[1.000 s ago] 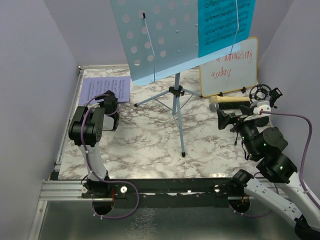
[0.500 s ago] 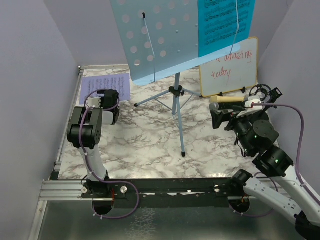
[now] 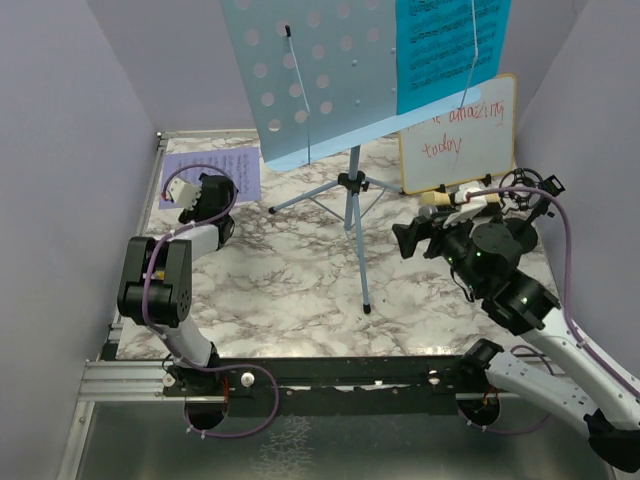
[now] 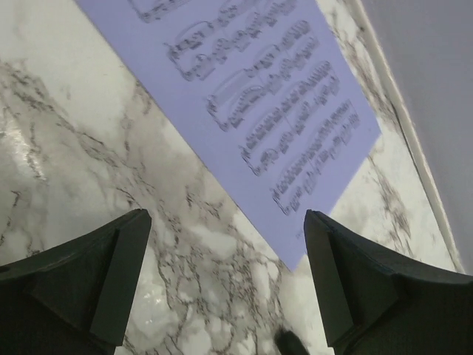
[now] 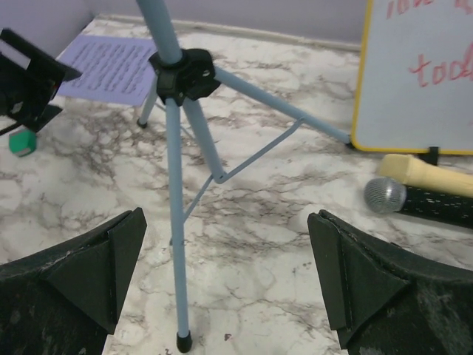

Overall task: Pack up the instrument practice props
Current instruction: Place the sheet music at the corner of the board, then adjust the music stand at the center of the board.

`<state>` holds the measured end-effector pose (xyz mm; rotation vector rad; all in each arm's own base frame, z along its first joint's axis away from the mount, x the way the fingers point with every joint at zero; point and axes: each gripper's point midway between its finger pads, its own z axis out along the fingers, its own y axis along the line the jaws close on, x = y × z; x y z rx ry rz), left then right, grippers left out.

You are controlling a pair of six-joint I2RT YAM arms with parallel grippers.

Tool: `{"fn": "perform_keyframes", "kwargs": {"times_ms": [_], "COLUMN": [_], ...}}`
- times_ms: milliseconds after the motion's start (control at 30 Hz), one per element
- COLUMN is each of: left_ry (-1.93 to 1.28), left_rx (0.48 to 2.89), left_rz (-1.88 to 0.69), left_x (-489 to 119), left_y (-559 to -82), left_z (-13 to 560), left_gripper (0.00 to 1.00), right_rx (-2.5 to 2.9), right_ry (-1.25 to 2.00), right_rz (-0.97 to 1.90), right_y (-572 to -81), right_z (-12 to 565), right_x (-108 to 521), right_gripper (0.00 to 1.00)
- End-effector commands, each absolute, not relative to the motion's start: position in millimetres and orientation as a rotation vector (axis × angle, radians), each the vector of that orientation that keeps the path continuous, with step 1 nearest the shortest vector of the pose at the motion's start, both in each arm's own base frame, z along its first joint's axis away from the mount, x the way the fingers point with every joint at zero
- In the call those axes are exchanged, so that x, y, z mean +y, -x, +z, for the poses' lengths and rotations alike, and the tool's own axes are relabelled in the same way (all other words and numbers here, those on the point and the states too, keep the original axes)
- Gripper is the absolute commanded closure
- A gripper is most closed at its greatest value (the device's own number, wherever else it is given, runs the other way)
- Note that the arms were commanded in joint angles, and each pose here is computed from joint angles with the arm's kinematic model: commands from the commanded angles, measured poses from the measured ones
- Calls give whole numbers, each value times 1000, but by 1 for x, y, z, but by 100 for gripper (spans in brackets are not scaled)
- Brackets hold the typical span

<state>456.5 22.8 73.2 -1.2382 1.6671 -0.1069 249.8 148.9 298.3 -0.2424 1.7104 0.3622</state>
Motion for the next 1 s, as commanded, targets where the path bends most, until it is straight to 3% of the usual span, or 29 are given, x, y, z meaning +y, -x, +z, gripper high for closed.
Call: {"fn": "perform_keyframes", "kwargs": {"times_ms": [0, 367, 667, 967], "left_ry": [957, 563, 120, 136], "left_rx": [1804, 1861, 1932, 1834], "left_rz": [-190, -492, -261, -1], "left_x": [-18, -85, -82, -50], "left_y": [-448, -395, -346, -322], "left_z": [107, 192, 255, 263], "left_gripper": [9, 7, 6, 5], "right_rx": [1741, 1607, 1399, 1270], "right_ry": [318, 356, 393, 380], "right_rz": [543, 732, 732, 666], "right_y": [-254, -297, -338, -372], "right_z": [278, 293, 326, 339], "right_x": [193, 239, 262, 271], "right_gripper": [0, 0, 4, 14]}}
